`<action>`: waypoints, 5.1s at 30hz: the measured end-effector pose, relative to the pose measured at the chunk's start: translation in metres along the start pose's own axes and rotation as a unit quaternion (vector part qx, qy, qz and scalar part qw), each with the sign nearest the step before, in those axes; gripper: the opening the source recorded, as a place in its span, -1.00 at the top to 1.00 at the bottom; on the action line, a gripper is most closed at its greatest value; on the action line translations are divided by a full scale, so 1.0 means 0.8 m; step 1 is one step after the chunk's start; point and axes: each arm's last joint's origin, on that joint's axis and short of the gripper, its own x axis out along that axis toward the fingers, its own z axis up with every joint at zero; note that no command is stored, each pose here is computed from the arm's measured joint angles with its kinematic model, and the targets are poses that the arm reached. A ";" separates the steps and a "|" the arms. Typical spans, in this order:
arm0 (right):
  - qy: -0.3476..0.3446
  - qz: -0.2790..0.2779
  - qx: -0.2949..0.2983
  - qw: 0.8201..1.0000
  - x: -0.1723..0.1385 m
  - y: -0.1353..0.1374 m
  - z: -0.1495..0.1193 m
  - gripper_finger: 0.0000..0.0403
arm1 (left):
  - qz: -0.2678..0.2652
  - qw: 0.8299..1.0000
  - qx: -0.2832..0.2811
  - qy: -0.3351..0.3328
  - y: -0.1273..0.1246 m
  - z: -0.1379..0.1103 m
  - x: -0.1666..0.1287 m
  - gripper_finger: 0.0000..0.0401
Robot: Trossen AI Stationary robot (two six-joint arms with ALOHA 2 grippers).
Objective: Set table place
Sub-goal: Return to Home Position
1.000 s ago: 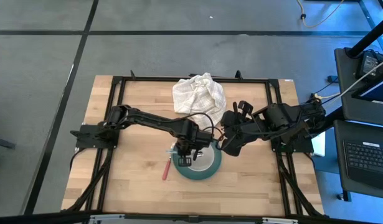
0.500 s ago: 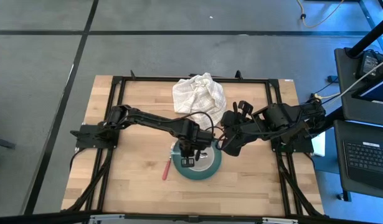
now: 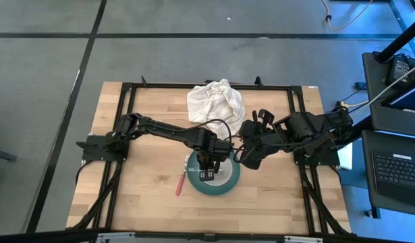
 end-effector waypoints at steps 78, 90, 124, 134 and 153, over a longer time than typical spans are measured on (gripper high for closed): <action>-0.367 0.209 0.171 0.890 0.096 -0.144 -0.177 0.36 | -0.080 0.754 -0.060 -0.649 0.081 -0.426 -0.192 0.84; -0.403 0.231 0.202 0.862 0.149 -0.139 -0.227 0.36 | -0.094 0.730 -0.061 -0.675 0.095 -0.425 -0.115 0.84; -0.499 0.203 0.259 0.801 0.162 -0.163 -0.305 0.36 | -0.103 0.653 -0.064 -0.748 0.107 -0.408 -0.039 0.84; -0.447 0.197 0.270 0.830 0.173 -0.162 -0.317 0.36 | -0.068 0.686 -0.096 -0.718 0.111 -0.406 -0.026 0.84; -0.370 0.173 0.252 0.877 0.189 -0.162 -0.339 0.36 | -0.039 0.693 -0.164 -0.701 0.117 -0.407 -0.017 0.84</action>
